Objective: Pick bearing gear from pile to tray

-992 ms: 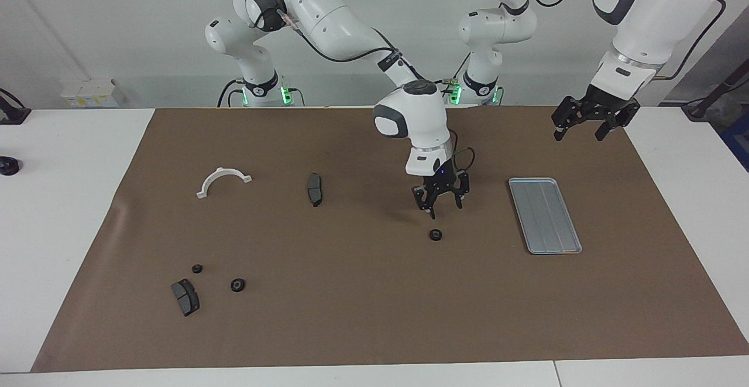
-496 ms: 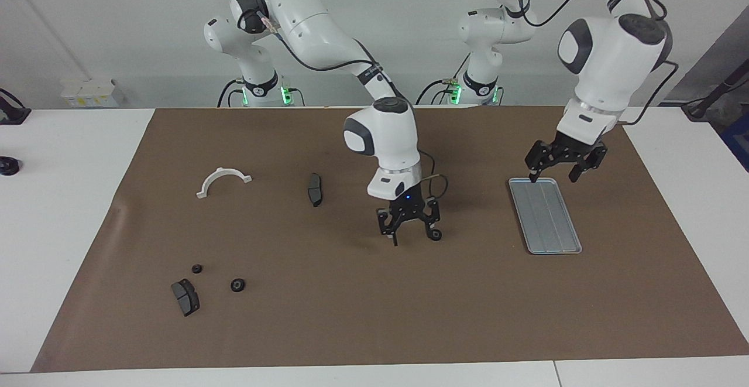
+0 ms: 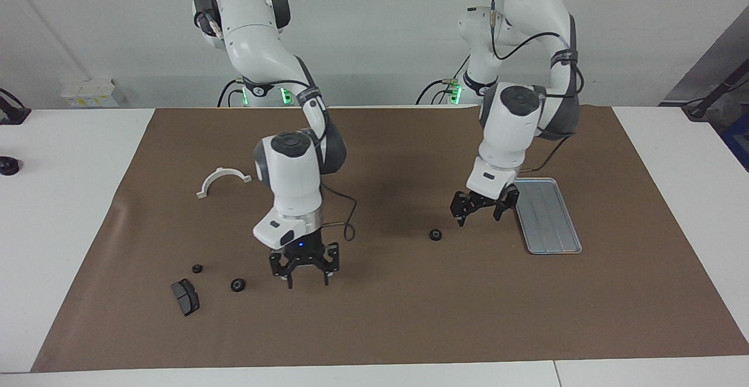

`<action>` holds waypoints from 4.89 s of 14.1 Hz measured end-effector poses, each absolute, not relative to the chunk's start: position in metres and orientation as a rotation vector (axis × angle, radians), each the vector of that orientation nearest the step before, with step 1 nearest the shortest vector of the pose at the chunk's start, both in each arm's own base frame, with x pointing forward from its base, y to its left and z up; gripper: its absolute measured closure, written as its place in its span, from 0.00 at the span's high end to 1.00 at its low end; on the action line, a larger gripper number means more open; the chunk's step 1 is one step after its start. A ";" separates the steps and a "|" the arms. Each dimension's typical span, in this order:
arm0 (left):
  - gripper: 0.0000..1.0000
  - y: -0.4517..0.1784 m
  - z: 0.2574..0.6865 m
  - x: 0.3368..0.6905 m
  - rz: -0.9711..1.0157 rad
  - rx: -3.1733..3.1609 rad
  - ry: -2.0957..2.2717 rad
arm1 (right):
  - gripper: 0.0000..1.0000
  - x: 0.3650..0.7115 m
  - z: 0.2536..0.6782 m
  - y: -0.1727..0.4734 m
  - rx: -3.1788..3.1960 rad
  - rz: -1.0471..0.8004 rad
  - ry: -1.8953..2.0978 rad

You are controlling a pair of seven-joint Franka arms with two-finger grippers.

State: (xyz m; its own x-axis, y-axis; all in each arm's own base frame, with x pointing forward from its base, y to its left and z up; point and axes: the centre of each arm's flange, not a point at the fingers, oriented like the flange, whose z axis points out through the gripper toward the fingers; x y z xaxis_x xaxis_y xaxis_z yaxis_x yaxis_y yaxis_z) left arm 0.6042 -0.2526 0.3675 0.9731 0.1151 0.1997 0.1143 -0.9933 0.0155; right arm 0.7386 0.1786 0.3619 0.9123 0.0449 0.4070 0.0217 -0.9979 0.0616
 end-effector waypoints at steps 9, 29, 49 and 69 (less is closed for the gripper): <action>0.68 -0.310 0.304 0.588 0.293 3.106 0.328 | 0.75 0.753 0.342 0.060 3.058 0.541 -0.162; 0.34 -0.184 0.442 0.606 0.281 3.233 0.216 | 0.40 0.727 0.295 0.049 3.067 0.254 -0.129; 0.35 0.005 0.317 0.546 0.156 3.106 0.118 | 0.34 0.668 0.366 0.365 3.180 0.658 0.338; 1.00 -0.087 0.459 0.610 0.306 3.099 -0.079 | 0.81 0.587 0.345 0.502 3.325 0.811 0.238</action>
State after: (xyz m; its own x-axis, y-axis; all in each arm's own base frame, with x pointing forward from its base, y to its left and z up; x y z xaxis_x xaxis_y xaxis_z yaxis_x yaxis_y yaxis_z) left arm 0.6096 -0.0870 0.4592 0.9794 -0.0482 0.1961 -0.0533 -0.9984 0.0211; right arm 0.5865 0.5020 0.3452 0.8813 0.0641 0.4683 0.1989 -0.9490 -0.2445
